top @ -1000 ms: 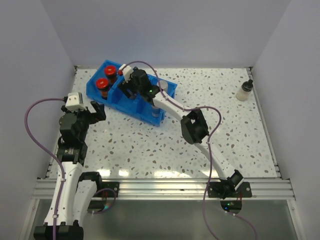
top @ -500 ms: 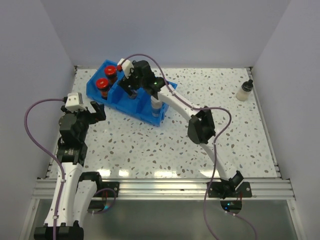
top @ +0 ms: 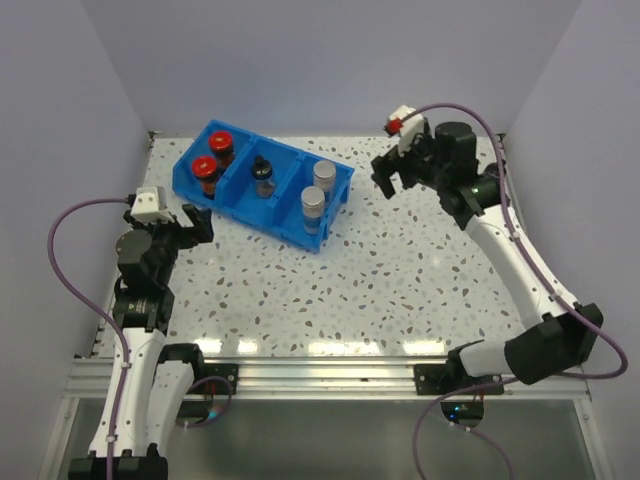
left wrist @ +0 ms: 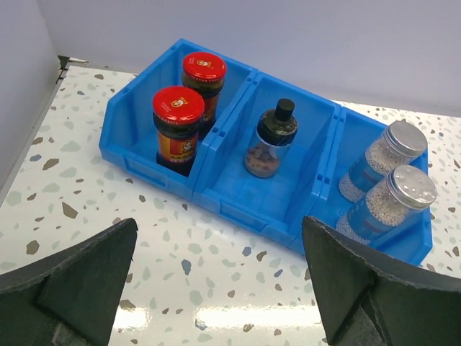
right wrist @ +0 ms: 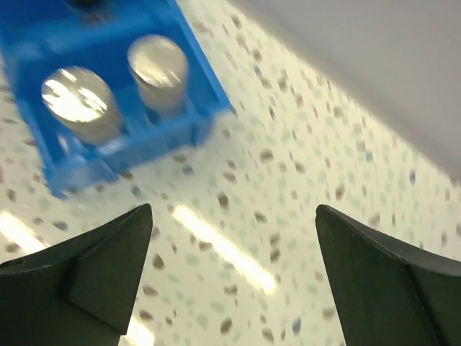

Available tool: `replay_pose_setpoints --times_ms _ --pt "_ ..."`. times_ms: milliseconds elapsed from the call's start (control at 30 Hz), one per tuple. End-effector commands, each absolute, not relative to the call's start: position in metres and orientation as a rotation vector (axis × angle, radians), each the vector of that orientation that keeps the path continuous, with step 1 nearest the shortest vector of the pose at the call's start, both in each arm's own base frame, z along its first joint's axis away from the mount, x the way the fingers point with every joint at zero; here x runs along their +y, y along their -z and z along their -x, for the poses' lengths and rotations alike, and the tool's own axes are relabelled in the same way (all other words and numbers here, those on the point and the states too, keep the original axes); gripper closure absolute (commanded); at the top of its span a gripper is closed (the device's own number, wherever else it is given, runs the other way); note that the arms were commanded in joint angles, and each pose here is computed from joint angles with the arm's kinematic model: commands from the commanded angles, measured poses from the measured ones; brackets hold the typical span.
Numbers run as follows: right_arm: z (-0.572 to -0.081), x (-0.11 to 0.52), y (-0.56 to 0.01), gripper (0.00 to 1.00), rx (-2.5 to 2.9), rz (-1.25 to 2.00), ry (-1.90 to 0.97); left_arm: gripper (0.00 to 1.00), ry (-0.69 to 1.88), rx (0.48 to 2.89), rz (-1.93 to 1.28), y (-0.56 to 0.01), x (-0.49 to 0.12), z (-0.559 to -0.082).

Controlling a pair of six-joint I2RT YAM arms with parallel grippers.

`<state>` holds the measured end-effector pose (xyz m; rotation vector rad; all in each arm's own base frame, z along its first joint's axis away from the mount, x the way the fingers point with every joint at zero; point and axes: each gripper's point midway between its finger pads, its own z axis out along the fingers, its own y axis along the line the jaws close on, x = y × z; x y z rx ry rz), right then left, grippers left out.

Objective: Organize the condiment bottles

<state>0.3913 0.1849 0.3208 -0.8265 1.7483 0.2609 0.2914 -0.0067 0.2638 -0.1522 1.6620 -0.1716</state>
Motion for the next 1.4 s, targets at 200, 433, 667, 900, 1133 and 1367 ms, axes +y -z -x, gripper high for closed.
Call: replay_pose_setpoints --times_ms 200,433,667,900,1133,1367 --pt "-0.406 -0.029 -0.189 0.02 2.162 0.131 0.01 0.0 0.222 1.611 0.107 -0.275 -0.016 -0.295" --pt "-0.448 -0.109 -0.149 0.02 2.221 -0.187 0.136 0.0 0.227 1.616 0.103 -0.274 -0.018 -0.295" --pt "-0.498 -0.148 -0.139 0.02 2.172 -0.411 0.195 0.0 0.219 1.612 0.102 -0.276 -0.017 -0.295" --pt "-0.533 -0.168 -0.129 0.03 2.121 -0.491 0.24 0.0 0.221 1.612 0.101 -0.276 -0.017 -0.295" --pt "-0.559 -0.176 -0.112 0.05 2.116 -0.558 0.228 0.0 0.215 1.616 0.103 -0.275 -0.016 -0.295" --pt "-0.563 -0.171 -0.105 0.43 2.122 -0.552 0.194 0.0 0.213 1.621 0.102 -0.274 -0.016 -0.296"
